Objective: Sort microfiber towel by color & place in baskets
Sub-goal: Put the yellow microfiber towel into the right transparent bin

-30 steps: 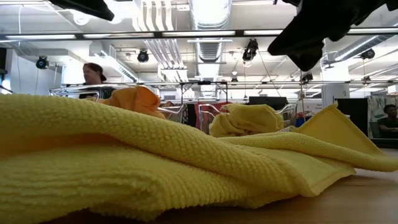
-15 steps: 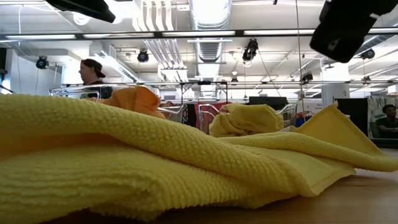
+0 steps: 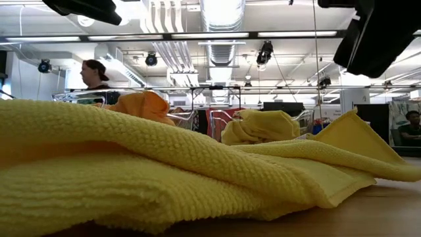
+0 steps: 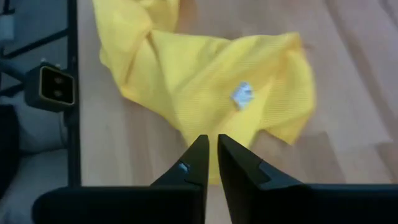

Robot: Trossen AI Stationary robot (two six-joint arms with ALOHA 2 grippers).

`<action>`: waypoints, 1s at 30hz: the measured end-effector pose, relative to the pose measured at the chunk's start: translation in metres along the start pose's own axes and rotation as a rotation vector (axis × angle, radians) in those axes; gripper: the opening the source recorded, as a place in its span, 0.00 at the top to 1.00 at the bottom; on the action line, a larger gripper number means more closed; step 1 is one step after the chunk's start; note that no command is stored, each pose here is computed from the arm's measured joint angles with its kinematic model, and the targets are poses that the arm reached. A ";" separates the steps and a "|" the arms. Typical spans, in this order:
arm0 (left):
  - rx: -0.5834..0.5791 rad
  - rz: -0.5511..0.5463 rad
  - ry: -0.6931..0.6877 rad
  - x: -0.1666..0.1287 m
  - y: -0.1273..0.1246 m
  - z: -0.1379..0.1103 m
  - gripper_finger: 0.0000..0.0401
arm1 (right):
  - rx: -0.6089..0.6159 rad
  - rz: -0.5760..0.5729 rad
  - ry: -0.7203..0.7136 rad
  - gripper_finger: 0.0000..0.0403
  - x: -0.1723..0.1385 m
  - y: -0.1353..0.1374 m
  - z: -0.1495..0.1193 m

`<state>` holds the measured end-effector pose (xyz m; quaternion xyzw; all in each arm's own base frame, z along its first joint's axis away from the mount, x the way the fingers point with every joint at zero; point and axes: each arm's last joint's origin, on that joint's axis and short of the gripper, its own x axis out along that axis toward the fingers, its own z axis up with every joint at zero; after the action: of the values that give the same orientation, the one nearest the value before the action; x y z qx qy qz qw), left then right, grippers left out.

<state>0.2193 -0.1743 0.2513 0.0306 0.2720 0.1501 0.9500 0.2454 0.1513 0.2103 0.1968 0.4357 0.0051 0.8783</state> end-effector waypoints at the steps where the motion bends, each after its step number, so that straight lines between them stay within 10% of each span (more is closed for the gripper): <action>1: 0.000 0.000 0.000 0.000 0.000 0.000 0.64 | -0.009 0.004 0.007 0.91 0.003 0.004 0.001; 17: -0.012 -0.001 -0.002 0.000 0.000 0.000 0.64 | -0.133 -0.370 0.180 0.61 0.060 0.047 0.003; 30: -0.045 0.011 0.013 0.009 -0.008 -0.007 0.64 | -0.142 -0.444 0.152 0.80 0.096 0.038 -0.004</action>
<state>0.2252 -0.1797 0.2399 0.0097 0.2748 0.1615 0.9478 0.3080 0.2049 0.1483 0.0330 0.5317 -0.1424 0.8342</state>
